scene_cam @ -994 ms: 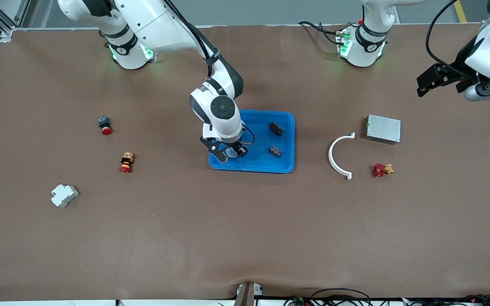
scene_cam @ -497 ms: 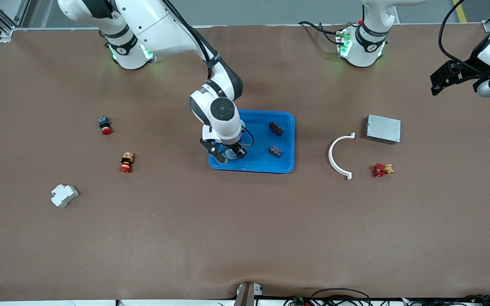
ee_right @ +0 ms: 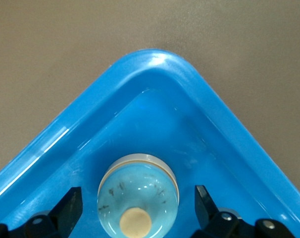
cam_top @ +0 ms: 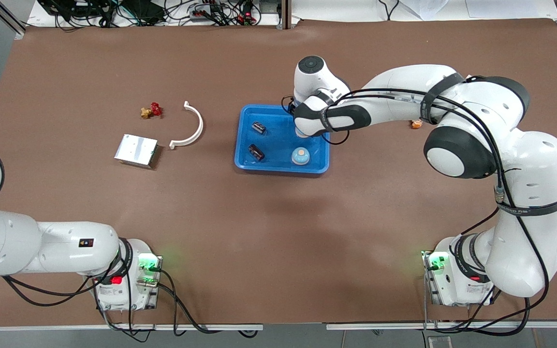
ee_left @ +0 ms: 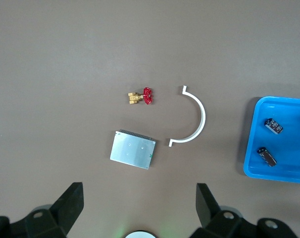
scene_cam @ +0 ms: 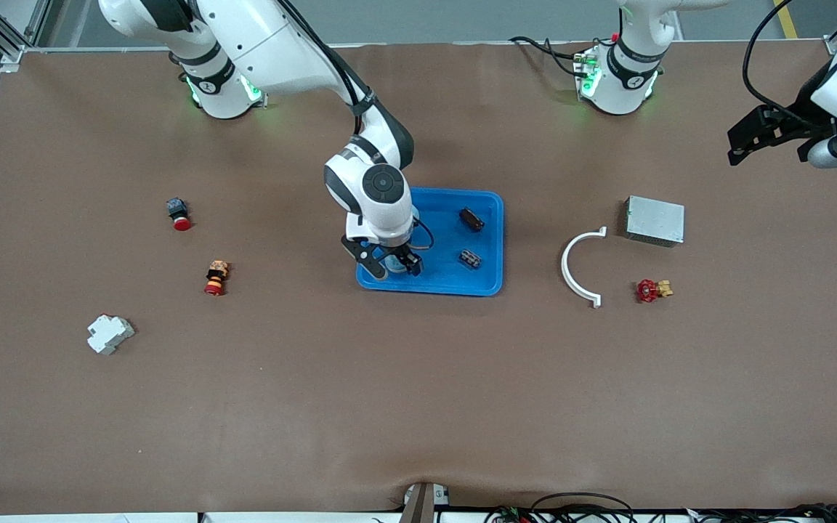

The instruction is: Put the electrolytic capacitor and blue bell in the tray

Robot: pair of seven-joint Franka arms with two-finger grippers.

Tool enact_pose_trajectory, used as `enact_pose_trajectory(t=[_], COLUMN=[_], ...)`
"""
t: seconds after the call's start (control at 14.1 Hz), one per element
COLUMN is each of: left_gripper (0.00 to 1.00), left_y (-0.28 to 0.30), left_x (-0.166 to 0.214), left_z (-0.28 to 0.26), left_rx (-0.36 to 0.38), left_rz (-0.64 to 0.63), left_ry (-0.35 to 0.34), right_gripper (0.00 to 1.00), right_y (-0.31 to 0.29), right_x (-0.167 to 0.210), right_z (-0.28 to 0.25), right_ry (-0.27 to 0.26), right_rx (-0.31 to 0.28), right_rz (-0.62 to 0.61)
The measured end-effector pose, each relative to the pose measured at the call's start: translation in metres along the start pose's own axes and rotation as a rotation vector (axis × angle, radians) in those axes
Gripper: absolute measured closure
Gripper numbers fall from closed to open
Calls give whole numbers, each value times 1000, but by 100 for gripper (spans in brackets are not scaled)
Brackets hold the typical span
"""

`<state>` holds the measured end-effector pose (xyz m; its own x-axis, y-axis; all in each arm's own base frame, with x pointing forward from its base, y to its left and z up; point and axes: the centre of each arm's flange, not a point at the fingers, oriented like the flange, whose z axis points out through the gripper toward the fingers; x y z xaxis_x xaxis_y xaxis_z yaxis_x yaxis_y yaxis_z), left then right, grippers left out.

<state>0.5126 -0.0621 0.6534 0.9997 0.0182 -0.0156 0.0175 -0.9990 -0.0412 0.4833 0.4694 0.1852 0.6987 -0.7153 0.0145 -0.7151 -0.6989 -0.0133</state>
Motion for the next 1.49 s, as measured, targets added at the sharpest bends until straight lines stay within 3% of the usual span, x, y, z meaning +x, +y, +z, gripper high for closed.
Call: enact_pose_trajectory(t=[0.43,0.71,1.06,1.49], left_gripper=[0,0,0,0], left_y=[0,0,3,2], left_x=[-4,-6,-6,-4], left_z=[0,-6,-5,-7], left_rx=[3,2,3,1], left_rz=[0,1,5,5], left_ry=[-21,-9,-11,-6], right_gripper=[0,0,0,0], right_y=[-2,-10,12,69], right_x=[0,11,104,241], right_z=[-3,-44,-122,-175], right_ry=[4,11,-7,-75], right_rx=[-3,-14,-103,-145], right_rz=[-5,-26,-235,-514])
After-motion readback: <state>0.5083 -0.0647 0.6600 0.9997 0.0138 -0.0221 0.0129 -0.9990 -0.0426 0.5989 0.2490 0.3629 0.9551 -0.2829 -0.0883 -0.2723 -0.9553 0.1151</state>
